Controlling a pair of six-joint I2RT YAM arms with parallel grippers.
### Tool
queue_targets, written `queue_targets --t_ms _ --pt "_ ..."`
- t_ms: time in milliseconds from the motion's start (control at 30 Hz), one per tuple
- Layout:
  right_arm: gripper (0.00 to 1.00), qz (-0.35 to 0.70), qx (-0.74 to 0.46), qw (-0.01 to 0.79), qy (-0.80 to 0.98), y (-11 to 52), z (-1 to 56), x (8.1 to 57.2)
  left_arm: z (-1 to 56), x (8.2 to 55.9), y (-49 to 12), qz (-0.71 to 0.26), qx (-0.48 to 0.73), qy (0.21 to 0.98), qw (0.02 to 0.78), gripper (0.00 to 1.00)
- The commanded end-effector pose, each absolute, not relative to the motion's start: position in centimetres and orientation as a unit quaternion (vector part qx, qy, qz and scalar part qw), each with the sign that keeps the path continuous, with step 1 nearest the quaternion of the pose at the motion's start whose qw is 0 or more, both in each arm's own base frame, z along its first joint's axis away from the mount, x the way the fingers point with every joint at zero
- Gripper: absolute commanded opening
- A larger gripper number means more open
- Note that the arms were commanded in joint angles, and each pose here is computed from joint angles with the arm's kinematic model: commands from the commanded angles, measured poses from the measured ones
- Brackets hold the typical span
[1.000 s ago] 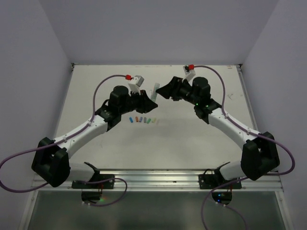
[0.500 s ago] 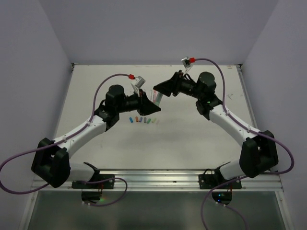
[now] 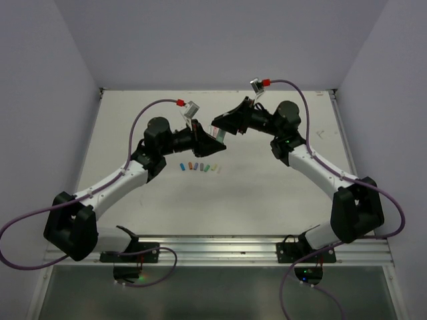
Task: Open the pen caps
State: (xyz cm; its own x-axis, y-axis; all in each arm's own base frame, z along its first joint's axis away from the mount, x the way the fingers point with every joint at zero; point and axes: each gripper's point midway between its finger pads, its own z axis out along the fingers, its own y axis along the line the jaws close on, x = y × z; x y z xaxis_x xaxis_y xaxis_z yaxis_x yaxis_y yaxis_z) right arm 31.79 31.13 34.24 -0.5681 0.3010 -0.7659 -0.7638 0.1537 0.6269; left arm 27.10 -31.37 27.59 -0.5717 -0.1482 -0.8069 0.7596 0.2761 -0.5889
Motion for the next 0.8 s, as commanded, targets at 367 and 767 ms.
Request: queue_targets --t_ms 367,767 --pt "0.38 0.644 -0.213 0.410 0.610 31.6 34.6 30.8 29.3 28.3 -31.4 -0.568 0.210 0.667 0.434 0.00" --pt "0.00 0.661 -0.233 0.426 0.573 32.3 38.6 32.6 27.5 27.3 -31.6 -0.575 0.222 0.675 0.405 0.00"
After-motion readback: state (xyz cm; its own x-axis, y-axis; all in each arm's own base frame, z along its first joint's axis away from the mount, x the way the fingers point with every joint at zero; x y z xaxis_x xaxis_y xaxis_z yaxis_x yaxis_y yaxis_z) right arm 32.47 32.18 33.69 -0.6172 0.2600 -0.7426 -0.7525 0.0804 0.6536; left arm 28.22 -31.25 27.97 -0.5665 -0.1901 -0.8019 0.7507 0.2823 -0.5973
